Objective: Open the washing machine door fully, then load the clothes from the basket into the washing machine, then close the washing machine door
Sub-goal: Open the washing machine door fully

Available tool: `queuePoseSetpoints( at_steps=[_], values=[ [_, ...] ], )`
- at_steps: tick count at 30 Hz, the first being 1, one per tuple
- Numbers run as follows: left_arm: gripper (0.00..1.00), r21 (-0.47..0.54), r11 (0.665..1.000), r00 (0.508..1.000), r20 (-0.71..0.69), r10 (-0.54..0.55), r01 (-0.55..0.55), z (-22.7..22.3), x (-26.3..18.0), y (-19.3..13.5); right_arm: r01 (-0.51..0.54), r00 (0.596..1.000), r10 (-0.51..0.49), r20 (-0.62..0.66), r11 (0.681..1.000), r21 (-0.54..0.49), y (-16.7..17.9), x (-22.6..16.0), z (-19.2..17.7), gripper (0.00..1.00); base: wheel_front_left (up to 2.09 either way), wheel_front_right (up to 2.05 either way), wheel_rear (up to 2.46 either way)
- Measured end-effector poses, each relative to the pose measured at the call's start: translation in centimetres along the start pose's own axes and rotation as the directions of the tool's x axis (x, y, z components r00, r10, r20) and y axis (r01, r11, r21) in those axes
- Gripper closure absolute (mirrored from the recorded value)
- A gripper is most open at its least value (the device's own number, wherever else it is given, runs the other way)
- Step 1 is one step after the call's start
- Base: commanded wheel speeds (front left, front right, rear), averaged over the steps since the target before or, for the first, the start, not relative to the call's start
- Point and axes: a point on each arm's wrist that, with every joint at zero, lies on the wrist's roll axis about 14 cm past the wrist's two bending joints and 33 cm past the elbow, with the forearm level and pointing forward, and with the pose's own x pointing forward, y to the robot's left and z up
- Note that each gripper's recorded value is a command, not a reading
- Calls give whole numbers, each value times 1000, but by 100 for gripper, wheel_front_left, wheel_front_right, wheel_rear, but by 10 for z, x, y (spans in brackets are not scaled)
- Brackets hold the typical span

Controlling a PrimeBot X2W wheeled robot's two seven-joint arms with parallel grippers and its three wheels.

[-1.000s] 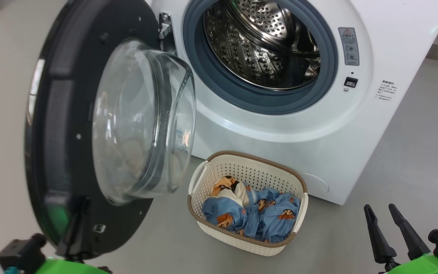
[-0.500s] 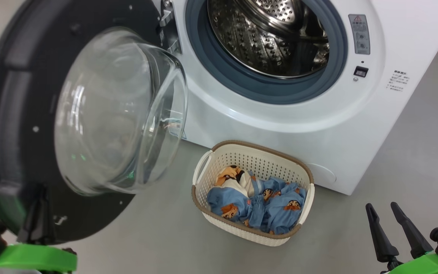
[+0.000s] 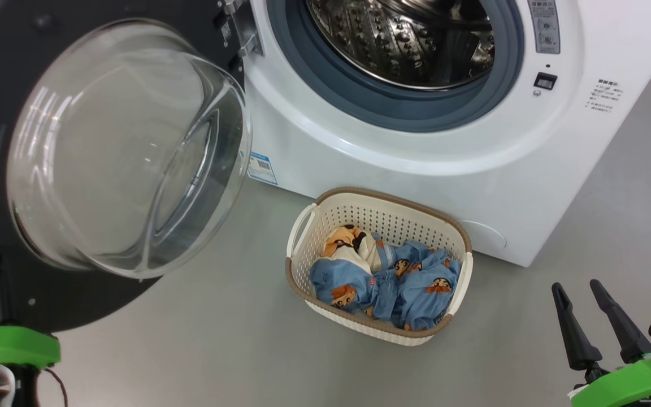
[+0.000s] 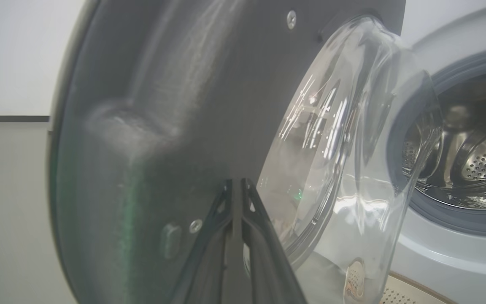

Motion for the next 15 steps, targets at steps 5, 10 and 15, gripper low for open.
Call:
queuePoseSetpoints(
  at_steps=[5,10,15],
  values=[
    [100,41,998,999,6,39,-39,5,15,10,-4,1000,4,-6,1000,1,-4,8,-3,0,0,0,0],
    [100,80,994,997,20,73,-74,12,30,17,-9,1000,9,-18,1000,-5,-10,15,-8,0,0,0,0],
    [100,112,987,993,23,117,-119,13,41,24,-14,1000,13,-28,1000,-1,-13,21,-13,0,0,0,0]
  ],
)
